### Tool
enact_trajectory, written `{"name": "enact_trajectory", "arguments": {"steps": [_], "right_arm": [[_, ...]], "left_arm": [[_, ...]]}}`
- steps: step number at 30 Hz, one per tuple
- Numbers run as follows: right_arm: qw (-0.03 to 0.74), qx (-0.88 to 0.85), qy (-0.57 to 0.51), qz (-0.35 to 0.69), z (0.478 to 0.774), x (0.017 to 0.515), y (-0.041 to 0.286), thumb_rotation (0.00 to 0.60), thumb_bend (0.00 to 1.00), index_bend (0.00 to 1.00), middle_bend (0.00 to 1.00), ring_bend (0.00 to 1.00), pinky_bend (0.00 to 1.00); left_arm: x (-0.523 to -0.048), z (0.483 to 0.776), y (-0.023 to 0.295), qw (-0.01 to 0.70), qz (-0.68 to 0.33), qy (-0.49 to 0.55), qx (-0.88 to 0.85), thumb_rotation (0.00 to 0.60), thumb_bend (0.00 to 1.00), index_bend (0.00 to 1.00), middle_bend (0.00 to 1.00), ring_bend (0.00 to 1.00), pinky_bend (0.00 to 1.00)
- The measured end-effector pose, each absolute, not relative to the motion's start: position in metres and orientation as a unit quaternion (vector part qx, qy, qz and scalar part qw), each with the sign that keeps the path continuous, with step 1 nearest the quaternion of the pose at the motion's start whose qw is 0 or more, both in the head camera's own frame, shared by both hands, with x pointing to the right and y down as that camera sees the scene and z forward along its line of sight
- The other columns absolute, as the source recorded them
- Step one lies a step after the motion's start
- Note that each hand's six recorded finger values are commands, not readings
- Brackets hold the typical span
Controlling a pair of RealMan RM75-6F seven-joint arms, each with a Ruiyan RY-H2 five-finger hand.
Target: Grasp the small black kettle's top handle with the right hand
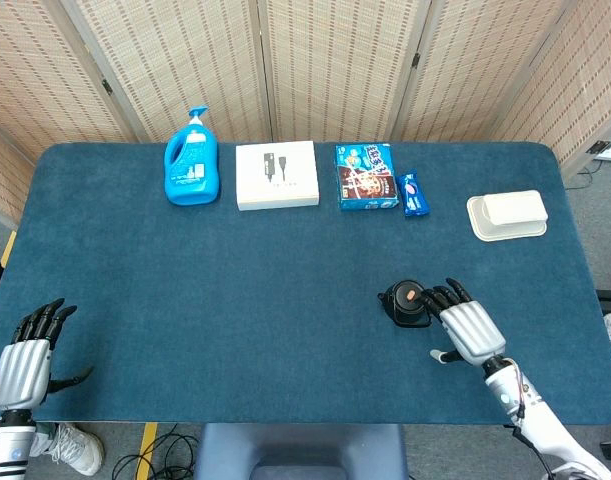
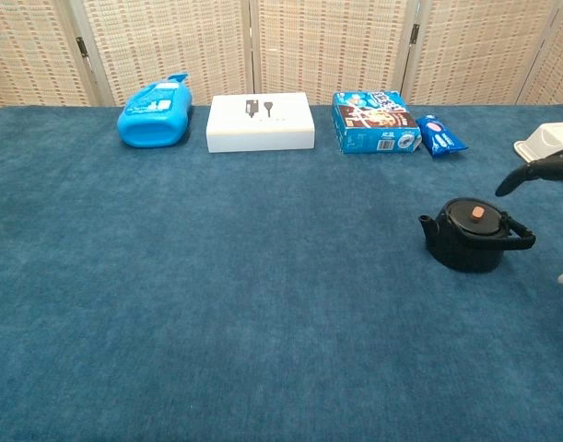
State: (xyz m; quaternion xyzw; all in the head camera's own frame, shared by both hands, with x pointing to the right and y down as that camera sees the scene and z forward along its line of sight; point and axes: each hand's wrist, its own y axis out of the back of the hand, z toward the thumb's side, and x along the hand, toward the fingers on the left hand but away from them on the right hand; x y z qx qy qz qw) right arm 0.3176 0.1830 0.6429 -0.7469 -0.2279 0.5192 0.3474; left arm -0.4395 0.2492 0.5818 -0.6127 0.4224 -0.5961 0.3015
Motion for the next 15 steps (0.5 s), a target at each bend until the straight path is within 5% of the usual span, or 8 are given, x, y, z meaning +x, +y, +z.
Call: {"name": "enact_trajectory", "arguments": {"steps": [15], "right_arm": [[0.356,-0.736,-0.196,0.542,0.667,0.310,0.141,0.600,0.00,0.00,0.03,0.01,0.00]], "left_arm": [[-0.440,0.581,0.248,0.298,-0.597,0.423,-0.613,0.600,0.15,0.17,0.10,0.11,0.14]]}}
